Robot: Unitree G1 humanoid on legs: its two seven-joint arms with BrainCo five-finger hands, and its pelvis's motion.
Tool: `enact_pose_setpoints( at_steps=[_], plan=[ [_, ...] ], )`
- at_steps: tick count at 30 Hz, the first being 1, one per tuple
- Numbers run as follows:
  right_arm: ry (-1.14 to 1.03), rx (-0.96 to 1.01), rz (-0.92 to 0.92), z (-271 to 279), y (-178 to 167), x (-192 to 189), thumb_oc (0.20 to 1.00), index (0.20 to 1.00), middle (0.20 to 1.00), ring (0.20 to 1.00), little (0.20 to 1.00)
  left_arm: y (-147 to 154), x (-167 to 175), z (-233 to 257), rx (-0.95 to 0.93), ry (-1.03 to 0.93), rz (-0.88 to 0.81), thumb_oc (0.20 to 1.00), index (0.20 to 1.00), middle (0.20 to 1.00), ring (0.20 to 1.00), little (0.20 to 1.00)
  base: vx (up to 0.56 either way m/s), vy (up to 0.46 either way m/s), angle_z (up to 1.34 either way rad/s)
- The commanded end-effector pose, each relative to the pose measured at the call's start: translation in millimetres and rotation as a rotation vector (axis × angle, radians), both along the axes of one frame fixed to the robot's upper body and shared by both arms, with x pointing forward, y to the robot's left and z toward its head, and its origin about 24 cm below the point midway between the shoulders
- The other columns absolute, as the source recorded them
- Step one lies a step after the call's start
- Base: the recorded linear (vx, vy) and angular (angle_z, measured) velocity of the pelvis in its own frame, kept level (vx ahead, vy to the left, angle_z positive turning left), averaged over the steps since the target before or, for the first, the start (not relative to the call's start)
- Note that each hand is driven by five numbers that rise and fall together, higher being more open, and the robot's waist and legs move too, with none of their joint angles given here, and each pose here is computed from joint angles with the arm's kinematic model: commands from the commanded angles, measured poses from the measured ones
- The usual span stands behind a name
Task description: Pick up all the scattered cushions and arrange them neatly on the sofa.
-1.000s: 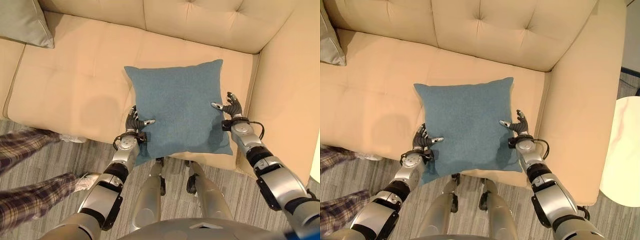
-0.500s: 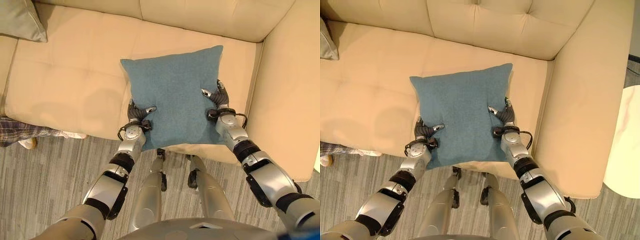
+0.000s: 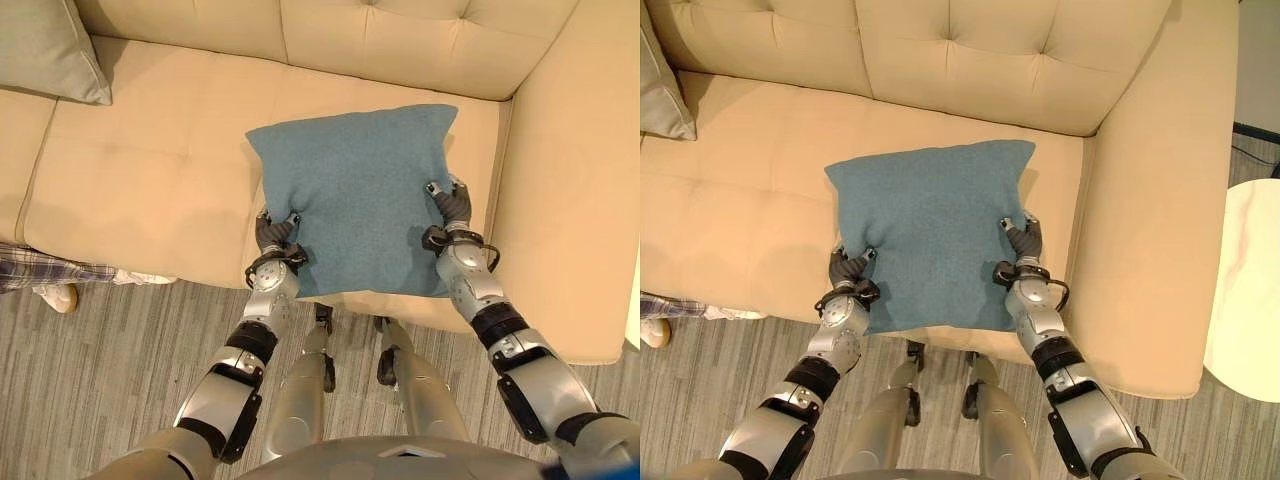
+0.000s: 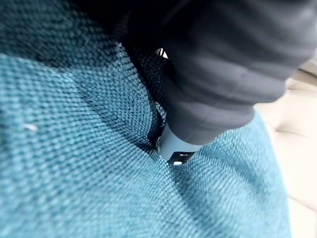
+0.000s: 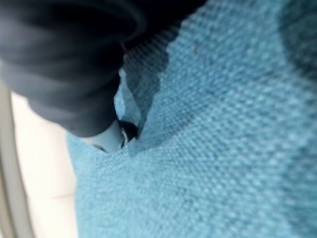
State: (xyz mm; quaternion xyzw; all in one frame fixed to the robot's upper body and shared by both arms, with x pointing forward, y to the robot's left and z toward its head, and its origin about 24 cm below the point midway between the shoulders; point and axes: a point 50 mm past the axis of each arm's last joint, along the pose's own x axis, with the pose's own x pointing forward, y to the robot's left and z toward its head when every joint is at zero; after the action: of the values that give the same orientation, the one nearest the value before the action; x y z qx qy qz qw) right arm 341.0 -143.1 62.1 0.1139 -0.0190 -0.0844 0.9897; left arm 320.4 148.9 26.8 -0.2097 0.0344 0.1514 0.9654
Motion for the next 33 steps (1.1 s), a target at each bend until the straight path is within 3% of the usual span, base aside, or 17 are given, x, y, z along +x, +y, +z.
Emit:
enact_pose_setpoints(
  at_steps=[1,7,12,22,25,33],
  plan=[
    [-0.2,0.044,0.035,30.8,32.4,-5.3,0.2,0.2,0.2,0.2,0.2,-27.7,12.0,47.7,0.082,-0.25,-0.129,0.2,0.2,0.2,0.2,0.2,0.0,0.0,0.0],
    [-0.314,-0.025,-0.06,55.8,14.3,-3.8,0.2,0.2,0.2,0.2,0.2,-39.8,15.4,83.4,0.249,-0.404,-0.189,0.2,0.2,0.2,0.2,0.2,0.0,0.003,-0.01],
    [-0.497,-0.21,-0.116,119.6,11.5,17.0,0.2,0.2,0.2,0.2,0.2,-44.2,39.1,144.4,0.385,-0.574,-0.165,0.2,0.2,0.2,0.2,0.2,0.01,0.016,-0.12],
    [-0.713,-0.433,-0.232,226.6,16.1,40.7,0.2,0.2,0.2,0.2,0.2,-44.2,61.7,252.2,0.509,-0.797,-0.017,0.2,0.2,0.2,0.2,0.2,0.02,0.006,-0.03],
    [-0.851,-0.623,-0.4,269.3,17.4,35.8,0.2,0.2,0.2,0.2,0.2,-43.6,61.3,290.1,0.656,-0.876,0.138,0.2,0.2,0.2,0.2,0.2,0.04,0.023,0.03],
    [-0.876,-0.847,-0.505,321.8,16.5,38.0,0.2,0.2,0.2,0.2,0.2,-48.6,64.1,346.8,0.758,-0.903,0.179,0.2,0.2,0.2,0.2,0.2,0.01,-0.001,0.02]
  ],
)
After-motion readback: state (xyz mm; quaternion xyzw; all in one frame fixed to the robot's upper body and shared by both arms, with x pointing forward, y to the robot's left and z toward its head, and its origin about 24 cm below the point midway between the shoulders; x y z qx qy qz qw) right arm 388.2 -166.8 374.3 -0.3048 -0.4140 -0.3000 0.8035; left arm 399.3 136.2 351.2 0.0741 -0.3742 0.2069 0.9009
